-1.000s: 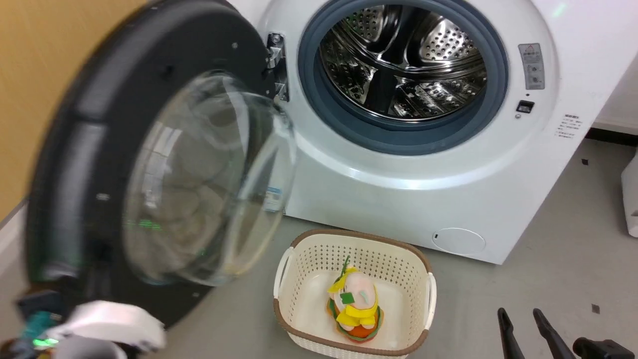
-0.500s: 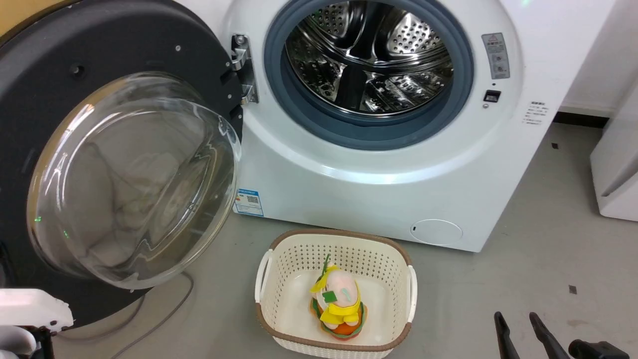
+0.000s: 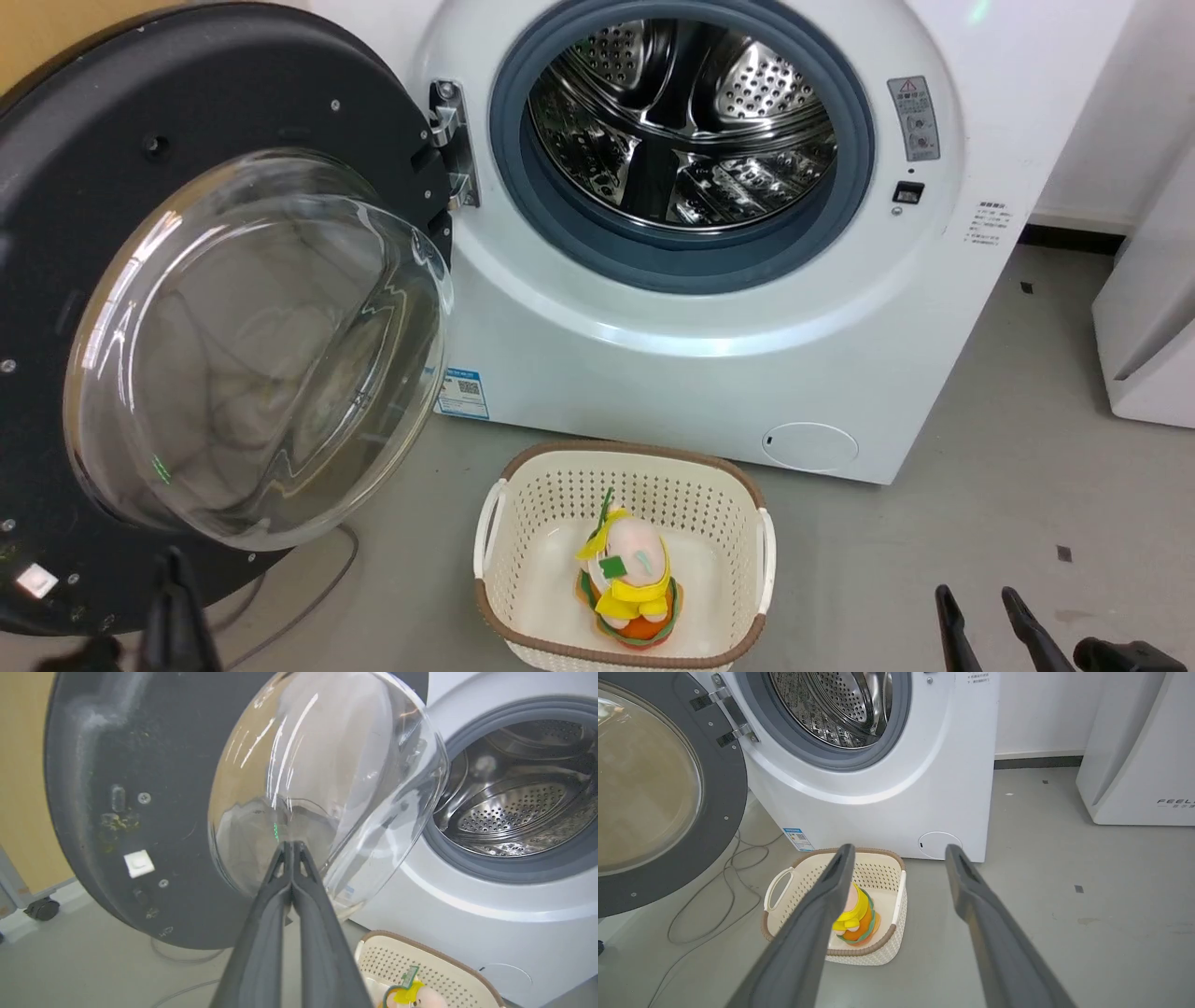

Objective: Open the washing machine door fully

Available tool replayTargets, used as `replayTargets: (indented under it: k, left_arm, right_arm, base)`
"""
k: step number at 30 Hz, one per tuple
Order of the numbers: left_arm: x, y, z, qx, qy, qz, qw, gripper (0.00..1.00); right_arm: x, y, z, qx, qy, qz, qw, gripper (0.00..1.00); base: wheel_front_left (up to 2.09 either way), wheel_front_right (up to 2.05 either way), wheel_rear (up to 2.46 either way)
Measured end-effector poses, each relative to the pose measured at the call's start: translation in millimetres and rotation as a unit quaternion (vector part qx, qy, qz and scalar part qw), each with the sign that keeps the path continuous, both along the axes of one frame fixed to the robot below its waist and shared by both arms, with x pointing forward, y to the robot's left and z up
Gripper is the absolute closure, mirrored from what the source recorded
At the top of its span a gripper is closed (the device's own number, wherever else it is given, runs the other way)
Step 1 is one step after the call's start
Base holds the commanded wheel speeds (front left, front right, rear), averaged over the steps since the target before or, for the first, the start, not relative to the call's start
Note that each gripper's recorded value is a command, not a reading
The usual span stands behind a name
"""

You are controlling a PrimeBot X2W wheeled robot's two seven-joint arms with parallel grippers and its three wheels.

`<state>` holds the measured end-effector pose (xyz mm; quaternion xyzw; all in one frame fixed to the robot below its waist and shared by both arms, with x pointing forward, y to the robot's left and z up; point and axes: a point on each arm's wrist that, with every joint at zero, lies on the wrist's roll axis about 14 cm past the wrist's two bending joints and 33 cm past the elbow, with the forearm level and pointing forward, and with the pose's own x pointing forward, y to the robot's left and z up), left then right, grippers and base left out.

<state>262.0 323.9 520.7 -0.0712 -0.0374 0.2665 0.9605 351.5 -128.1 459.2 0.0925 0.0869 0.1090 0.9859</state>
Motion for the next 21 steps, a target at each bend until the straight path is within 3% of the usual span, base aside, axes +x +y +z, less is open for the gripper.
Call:
replayTargets:
  k: [1, 3, 5, 16, 21]
  left_arm:
    - [-1, -8, -1, -0.002, 0.000, -0.006, 1.000, 0.59]
    - [-5, -20, -4, -0.002, 0.004, -0.019, 1.000, 0.05]
    - [-5, -31, -6, -0.003, 0.006, -0.033, 0.999, 0.00]
    - [9, -83, -12, 0.001, 0.005, -0.108, 0.994, 0.00]
    - [28, -113, -16, 0.025, 0.012, -0.173, 0.984, 0.00]
  right_arm:
    - [0, 0, 1, -0.001, -0.001, 0.000, 1.000, 0.00]
    - [0, 0, 3, -0.004, -0.005, 0.001, 1.000, 0.00]
    - [0, 1, 4, -0.009, -0.008, 0.003, 1.000, 0.00]
    - [-5, -13, 26, -0.031, -0.046, -0.015, 0.998, 0.00]
    - [-12, -30, 52, -0.062, -0.084, -0.038, 0.994, 0.00]
  base:
    - [0.00, 0.00, 0.00]
    - [0.00, 0.00, 0.00]
    - [0.00, 0.00, 0.00]
    - [0.00, 0.00, 0.00]
    - [0.00, 0.00, 0.00]
